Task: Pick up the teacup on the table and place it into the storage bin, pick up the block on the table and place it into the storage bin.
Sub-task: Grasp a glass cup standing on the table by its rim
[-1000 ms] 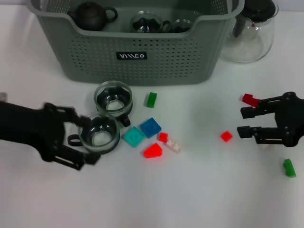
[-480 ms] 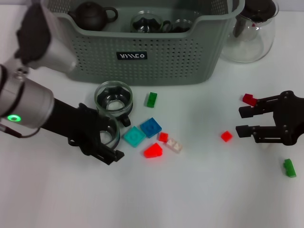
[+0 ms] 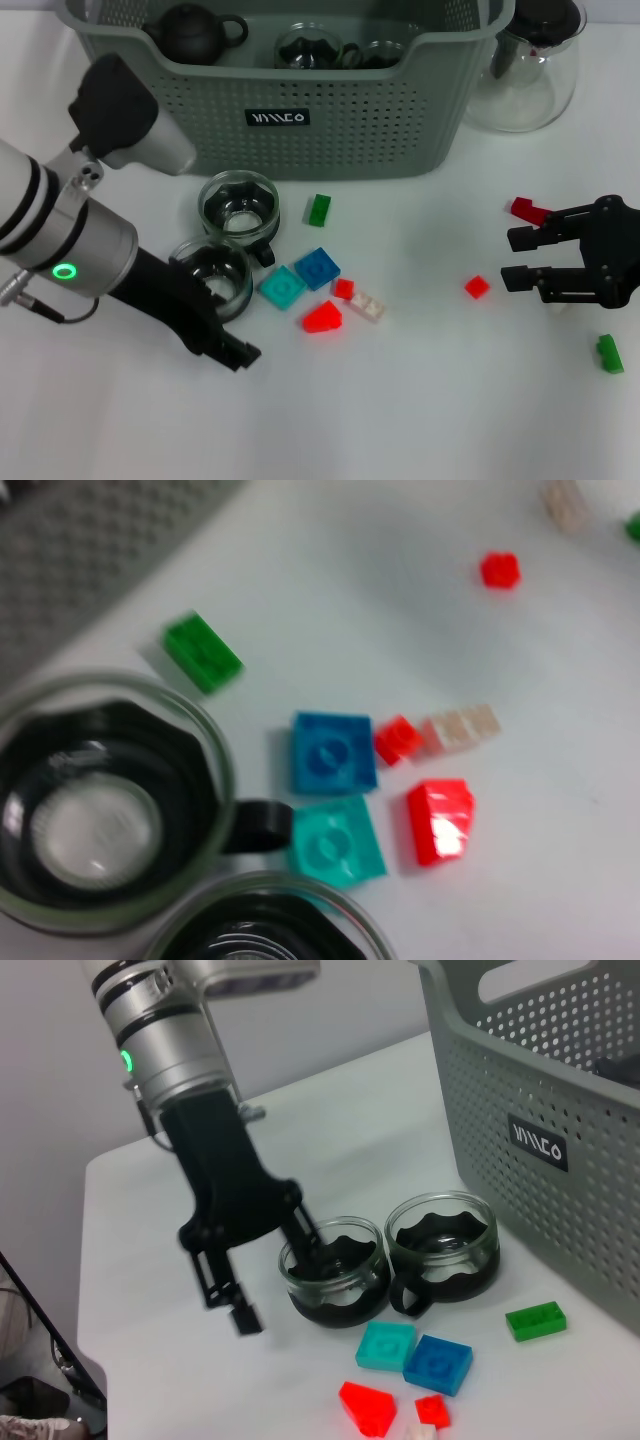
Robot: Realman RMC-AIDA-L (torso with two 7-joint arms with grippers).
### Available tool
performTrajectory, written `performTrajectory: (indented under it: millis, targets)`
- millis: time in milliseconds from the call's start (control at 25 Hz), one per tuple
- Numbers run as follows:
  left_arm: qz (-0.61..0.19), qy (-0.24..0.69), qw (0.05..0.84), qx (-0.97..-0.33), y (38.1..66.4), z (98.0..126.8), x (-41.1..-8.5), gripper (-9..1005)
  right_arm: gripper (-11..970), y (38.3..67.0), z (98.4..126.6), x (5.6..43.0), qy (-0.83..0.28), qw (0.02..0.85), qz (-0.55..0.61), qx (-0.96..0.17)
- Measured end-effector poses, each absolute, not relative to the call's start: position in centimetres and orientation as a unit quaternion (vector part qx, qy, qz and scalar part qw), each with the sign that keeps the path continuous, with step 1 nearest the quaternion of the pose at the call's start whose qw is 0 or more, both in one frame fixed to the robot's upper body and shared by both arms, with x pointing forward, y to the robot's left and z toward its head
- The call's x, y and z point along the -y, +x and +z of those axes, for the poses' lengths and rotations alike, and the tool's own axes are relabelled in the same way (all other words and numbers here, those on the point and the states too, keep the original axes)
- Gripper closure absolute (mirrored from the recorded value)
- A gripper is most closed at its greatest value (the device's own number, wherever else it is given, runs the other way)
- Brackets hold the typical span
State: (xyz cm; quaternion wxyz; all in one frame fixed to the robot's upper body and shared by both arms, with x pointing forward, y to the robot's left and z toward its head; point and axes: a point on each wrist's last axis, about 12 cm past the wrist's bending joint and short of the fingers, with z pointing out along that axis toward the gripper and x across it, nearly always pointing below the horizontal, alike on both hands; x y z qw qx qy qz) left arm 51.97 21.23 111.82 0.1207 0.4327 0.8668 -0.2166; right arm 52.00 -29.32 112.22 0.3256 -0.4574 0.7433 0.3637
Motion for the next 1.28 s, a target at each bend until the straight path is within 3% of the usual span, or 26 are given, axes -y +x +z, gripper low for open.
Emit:
performTrajectory:
  millis: [320,760,960,1280]
  targets:
    - [-0.213,0.420,0.120,-0.874,52.3,111.8,-20.7,221,442,52.1,112.2,29.3,-0.462,0.326,0.363,-0.741]
    - [-0.164,0.474,0.126,-0.856,52.0,111.3,-19.9,257,441,52.0,112.1,29.3,-0.461,0.326,0.364,-0.741]
    - [-0.155,0.453,0.115,-0.870,52.4,111.2,-19.6,469,441,51.9,112.0,29.4,-0.460,0.325,0.364,-0.742]
    - [-0.157,0.449,0.110,-0.873,52.2,112.3,-19.8,705,442,52.0,112.1,29.3,-0.461,0.325,0.364,-0.741]
